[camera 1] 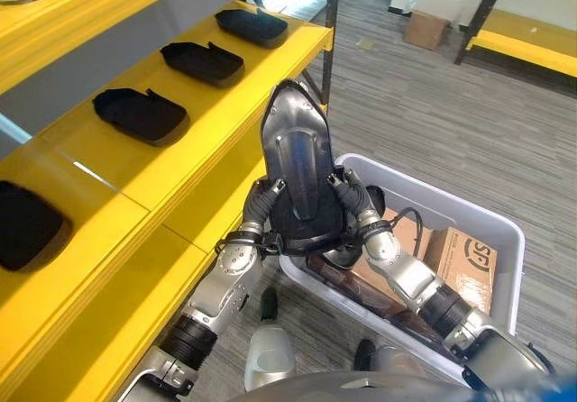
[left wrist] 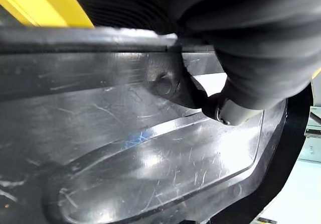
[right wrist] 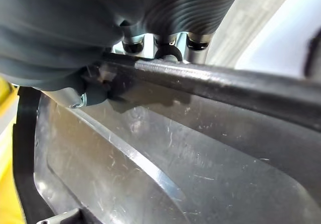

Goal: Move parts from the plastic box to the shelf.

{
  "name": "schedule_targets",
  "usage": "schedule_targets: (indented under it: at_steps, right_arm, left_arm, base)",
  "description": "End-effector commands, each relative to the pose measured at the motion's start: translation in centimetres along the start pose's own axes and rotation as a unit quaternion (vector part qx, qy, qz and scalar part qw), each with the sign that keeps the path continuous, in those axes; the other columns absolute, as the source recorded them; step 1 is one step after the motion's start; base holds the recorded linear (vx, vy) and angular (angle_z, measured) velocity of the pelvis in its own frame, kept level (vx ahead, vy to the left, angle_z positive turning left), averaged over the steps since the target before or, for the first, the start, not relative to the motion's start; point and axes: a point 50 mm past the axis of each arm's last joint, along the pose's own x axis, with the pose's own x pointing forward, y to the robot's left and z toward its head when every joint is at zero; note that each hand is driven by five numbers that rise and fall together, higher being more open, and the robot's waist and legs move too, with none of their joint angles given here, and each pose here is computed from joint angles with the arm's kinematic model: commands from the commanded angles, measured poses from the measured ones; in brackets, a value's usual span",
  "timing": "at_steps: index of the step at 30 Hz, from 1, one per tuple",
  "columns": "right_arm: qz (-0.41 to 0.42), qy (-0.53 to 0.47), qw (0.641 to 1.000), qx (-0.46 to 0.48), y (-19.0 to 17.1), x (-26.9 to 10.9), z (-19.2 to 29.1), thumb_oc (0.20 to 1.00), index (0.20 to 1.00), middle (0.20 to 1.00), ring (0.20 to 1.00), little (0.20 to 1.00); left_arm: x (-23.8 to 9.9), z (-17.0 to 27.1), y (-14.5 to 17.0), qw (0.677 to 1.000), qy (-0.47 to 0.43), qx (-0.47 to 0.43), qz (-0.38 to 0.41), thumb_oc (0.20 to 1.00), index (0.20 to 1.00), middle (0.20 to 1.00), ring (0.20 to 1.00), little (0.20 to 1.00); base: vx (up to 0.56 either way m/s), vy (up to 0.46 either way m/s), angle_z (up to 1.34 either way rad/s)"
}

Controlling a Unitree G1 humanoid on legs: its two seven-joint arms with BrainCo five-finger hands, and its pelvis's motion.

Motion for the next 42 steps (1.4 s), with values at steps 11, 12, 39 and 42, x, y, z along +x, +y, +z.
schedule_targets:
  at_steps: [11, 12, 39, 42]
  right_arm:
    - [0.020, 0.006, 0.998, 0.057, -0.5, -0.4, -1.1, 0.200, 0.200, 0.200, 0.200, 0.200]
    - [0.020, 0.003, 0.998, 0.058, -0.6, -0.3, -1.0, 0.200, 0.200, 0.200, 0.200, 0.200]
    - [-0.007, -0.017, 0.996, 0.087, 2.9, -1.5, -0.1, 0.200, 0.200, 0.200, 0.200, 0.200]
    - [-0.001, -0.025, 0.997, 0.077, 2.5, -2.2, -0.5, 0.200, 0.200, 0.200, 0.200, 0.200]
  left_arm:
    - [0.0, 6.2, -2.0, 0.975, -0.172, -0.096, -0.101, 0.200, 0.200, 0.200, 0.200, 0.200]
    - [0.0, 6.2, -2.0, 0.975, -0.174, -0.097, -0.101, 0.200, 0.200, 0.200, 0.200, 0.200]
    - [0.4, 5.4, -2.4, 0.981, -0.149, -0.093, -0.086, 0.200, 0.200, 0.200, 0.200, 0.200]
    - [-0.1, 4.9, -2.5, 0.982, -0.139, -0.095, -0.090, 0.200, 0.200, 0.200, 0.200, 0.200]
  base:
    - [-0.16, -0.007, 0.85]
    - [-0.15, 0.137, 0.48]
    - [-0.09, 0.375, 0.52]
    - [0.08, 0.035, 0.43]
